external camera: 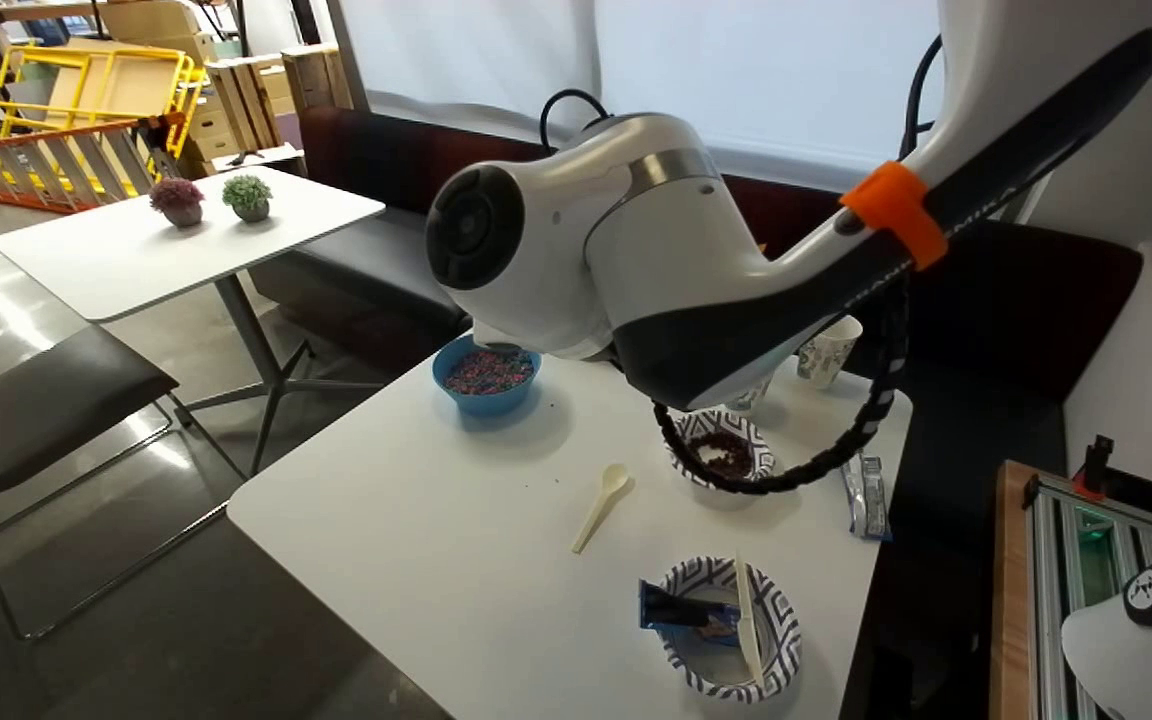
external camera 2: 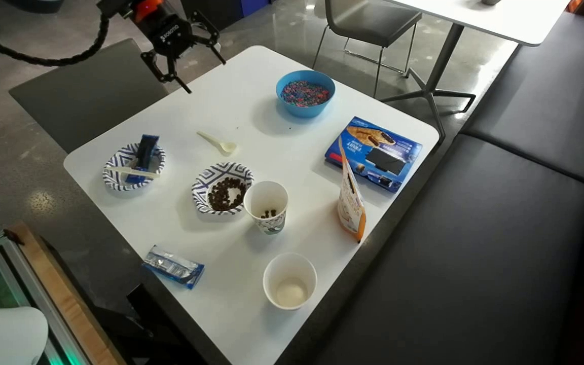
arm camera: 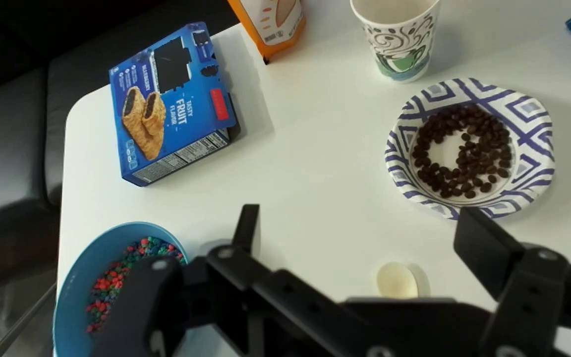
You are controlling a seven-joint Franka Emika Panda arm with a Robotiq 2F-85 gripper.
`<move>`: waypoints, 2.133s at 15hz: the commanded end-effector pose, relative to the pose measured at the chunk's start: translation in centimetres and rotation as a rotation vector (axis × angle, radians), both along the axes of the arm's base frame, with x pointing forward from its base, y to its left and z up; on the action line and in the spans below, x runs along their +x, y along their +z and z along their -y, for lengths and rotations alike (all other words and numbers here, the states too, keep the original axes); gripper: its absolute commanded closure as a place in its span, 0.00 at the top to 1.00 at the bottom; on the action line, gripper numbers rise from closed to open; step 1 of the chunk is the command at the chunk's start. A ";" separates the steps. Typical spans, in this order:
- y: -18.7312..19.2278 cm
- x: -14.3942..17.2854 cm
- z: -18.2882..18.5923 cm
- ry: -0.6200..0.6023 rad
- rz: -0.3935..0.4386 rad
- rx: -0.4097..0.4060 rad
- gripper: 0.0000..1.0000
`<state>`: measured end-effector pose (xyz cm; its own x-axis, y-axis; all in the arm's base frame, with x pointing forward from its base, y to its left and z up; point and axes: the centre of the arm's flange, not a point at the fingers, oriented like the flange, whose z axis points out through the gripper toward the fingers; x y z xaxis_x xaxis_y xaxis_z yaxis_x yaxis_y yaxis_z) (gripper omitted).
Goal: Use the spoon to put some of the brown objects into the cup
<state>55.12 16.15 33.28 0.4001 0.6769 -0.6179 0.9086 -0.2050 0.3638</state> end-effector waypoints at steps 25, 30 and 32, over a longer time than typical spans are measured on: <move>-18.1 4.0 -8.3 0.303 -0.313 -0.108 1.00; -20.6 2.7 -7.7 0.305 -0.334 -0.121 1.00; -21.0 2.3 -7.3 0.300 -0.353 -0.124 1.00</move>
